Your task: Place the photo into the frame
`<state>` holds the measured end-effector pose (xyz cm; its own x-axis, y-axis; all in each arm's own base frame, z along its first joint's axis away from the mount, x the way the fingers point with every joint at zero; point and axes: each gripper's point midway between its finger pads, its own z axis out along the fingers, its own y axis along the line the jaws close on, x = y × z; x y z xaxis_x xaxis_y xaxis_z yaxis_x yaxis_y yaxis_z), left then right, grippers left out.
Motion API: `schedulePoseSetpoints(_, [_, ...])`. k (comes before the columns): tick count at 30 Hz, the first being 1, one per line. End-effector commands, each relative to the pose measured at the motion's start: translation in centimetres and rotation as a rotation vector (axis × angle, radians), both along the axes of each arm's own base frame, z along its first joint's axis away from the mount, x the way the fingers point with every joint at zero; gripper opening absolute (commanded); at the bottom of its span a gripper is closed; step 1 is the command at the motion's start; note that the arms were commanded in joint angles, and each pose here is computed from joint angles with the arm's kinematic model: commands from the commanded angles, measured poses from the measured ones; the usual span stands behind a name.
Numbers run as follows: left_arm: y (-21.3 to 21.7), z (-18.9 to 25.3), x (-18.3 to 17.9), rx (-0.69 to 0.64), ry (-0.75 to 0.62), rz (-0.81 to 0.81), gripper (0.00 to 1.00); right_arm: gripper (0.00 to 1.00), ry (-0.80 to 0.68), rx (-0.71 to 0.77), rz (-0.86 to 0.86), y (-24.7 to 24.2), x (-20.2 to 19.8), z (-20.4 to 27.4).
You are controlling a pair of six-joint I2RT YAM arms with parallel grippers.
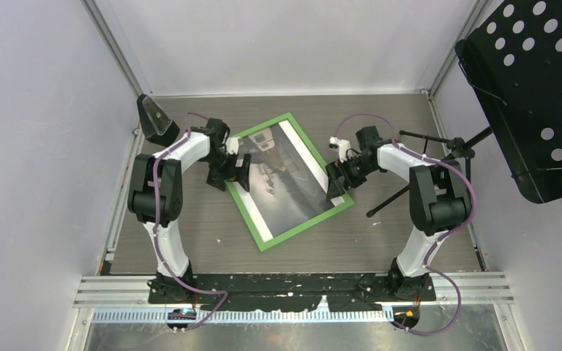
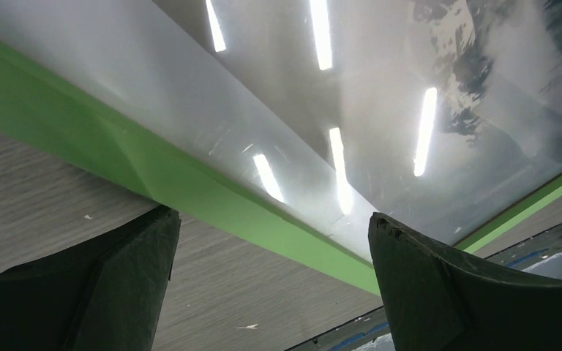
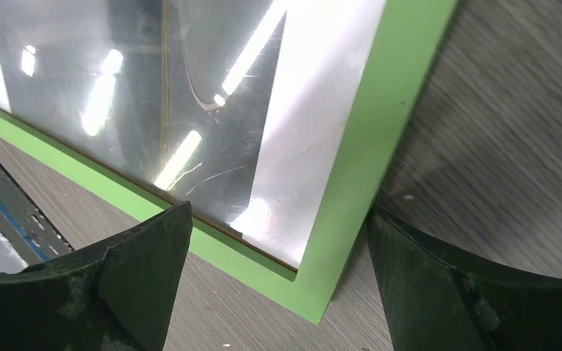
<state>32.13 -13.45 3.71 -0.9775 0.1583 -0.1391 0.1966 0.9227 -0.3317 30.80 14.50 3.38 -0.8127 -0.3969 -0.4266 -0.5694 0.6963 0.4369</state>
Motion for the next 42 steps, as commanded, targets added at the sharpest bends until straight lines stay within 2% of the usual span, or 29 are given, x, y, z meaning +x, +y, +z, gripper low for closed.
schedulePoseSetpoints(1, [-0.6, 0.8, 0.8, -0.067, 0.044, 0.028, 0.99, 0.95, 0.04, -0.07, 0.168, 1.0, -3.6, -1.3])
schedulePoseSetpoints(6, [-1.3, 1.4, 2.0, -0.104, 0.047, 0.005, 0.99, 0.95, 0.01, -0.052, 0.293, 2.8, -5.6, -0.7])
schedulePoseSetpoints(20, [-2.9, 3.1, 7.1, -0.152, 0.035, -0.022, 1.0, 0.96, 0.054, -0.002, 0.604, 8.2, -12.7, -0.2])
schedulePoseSetpoints(31, [-5.2, 4.5, 10.7, -0.256, 0.006, -0.056, 1.0, 0.95, 0.032, 0.089, 0.79, 13.9, -15.7, 1.8])
schedulePoseSetpoints(34, [-5.0, 5.7, 11.6, -0.245, -0.053, -0.068, 1.0, 0.96, -0.016, 0.114, 0.805, 15.2, -15.1, 3.0])
schedulePoseSetpoints(38, [-3.9, 8.1, 12.7, -0.202, -0.175, -0.075, 1.0, 0.95, -0.117, 0.078, 0.781, 15.6, -13.1, 4.7])
schedulePoseSetpoints(42, [-2.4, 10.7, 13.2, -0.146, -0.304, -0.077, 1.0, 0.95, -0.237, 0.045, 0.693, 15.4, -10.2, 7.3])
